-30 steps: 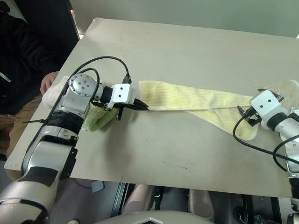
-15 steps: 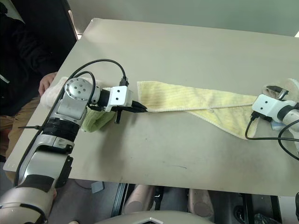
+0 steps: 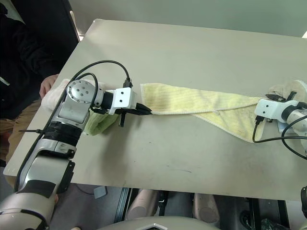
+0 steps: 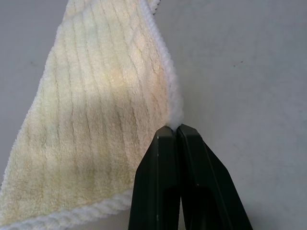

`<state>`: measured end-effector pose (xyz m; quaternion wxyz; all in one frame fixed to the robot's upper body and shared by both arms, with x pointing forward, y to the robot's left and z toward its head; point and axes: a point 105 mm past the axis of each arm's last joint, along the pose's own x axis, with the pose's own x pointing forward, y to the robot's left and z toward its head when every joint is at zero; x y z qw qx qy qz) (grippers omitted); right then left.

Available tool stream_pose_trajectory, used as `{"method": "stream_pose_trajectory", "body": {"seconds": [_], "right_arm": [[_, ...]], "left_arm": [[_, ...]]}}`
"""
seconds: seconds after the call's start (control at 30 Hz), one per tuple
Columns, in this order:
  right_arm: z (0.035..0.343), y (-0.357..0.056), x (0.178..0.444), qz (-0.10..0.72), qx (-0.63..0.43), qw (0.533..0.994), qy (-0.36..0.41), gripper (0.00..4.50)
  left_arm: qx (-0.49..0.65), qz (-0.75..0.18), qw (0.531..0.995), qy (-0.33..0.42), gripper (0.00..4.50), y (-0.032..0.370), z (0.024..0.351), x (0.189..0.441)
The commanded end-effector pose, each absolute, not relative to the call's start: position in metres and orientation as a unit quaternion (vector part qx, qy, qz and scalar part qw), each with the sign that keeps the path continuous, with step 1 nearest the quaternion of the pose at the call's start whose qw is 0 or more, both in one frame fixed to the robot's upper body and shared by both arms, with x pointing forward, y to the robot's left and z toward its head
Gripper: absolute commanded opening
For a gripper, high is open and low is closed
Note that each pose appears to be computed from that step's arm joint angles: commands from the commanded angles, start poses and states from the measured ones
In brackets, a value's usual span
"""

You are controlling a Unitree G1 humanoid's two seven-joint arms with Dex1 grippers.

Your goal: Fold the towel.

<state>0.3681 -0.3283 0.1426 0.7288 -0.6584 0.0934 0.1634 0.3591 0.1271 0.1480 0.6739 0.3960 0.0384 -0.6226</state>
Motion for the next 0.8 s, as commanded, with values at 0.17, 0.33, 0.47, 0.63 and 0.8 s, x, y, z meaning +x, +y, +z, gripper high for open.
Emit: {"method": "stream_pose_trajectory", "body": {"seconds": [0.17, 0.33, 0.47, 0.63, 0.8], "right_arm": [[0.160, -0.328, 0.367, 0.145, -0.665, 0.729, 0.069, 0.02], [0.193, -0.323, 0.371, 0.116, -0.653, 0.748, 0.027, 0.02], [0.236, -0.324, 0.378, 0.066, -0.638, 0.767, -0.017, 0.02], [0.282, -0.330, 0.376, 0.038, -0.619, 0.782, -0.054, 0.02], [0.327, -0.346, 0.356, 0.024, -0.608, 0.790, -0.077, 0.02]], "left_arm": [[0.395, -0.603, 0.693, 0.014, 0.00, 0.135, 0.165, 0.361], [0.343, -0.523, 0.776, -0.083, 0.00, 0.139, 0.214, 0.385], [0.274, -0.382, 0.866, -0.170, 0.00, 0.153, 0.275, 0.421], [0.303, -0.294, 0.885, -0.198, 0.00, 0.174, 0.304, 0.435], [0.293, -0.290, 0.884, -0.222, 0.00, 0.187, 0.330, 0.430]]}}
